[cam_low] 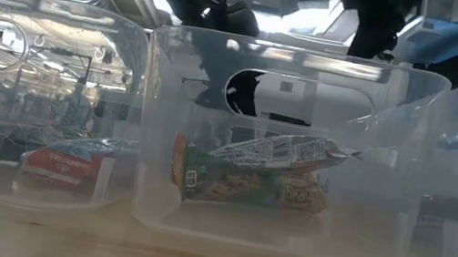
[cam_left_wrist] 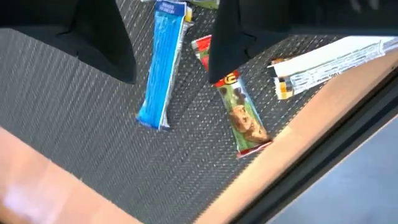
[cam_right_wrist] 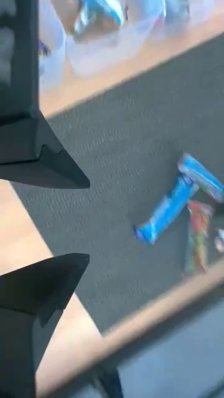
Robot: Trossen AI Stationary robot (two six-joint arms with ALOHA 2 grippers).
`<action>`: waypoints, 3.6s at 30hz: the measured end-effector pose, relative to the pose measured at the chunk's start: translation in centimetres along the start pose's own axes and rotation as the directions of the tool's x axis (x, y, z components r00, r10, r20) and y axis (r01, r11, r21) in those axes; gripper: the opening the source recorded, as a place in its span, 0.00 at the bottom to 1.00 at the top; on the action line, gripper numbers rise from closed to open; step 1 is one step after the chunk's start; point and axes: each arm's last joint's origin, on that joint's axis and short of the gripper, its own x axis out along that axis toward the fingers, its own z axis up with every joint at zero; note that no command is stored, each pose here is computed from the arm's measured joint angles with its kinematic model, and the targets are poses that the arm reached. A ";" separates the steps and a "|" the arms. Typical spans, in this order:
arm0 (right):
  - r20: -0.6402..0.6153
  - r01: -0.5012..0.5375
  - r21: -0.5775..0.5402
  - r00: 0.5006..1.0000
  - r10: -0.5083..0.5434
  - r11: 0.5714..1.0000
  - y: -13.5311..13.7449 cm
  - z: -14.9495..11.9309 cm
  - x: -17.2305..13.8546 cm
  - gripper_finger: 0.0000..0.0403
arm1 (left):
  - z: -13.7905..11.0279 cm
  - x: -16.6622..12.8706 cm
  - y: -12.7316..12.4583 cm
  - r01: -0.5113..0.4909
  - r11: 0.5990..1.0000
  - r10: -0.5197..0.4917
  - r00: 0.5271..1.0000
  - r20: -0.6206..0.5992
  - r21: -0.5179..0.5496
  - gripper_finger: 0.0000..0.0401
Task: Pick and place Granola Bars by type
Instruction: Put the red granola bar into the left transparent bin
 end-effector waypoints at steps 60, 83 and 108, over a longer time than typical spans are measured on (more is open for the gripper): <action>0.317 -0.125 -0.219 0.929 0.191 0.968 -6.7 -4.2 -0.5 0.45 | -9.5 6.1 -5.8 -0.442 0.343 0.561 0.804 -0.196 -0.829 0.62; 0.301 -0.121 -0.239 0.934 0.192 0.963 -6.7 -4.4 -0.4 0.45 | -9.2 6.0 -5.8 -0.484 0.466 0.520 0.827 -0.213 -0.740 0.60; 0.304 -0.115 -0.239 0.934 0.187 0.964 -6.7 -4.3 -0.4 0.45 | -5.6 -0.6 -7.1 -0.402 0.704 0.436 0.895 -0.090 -0.585 0.20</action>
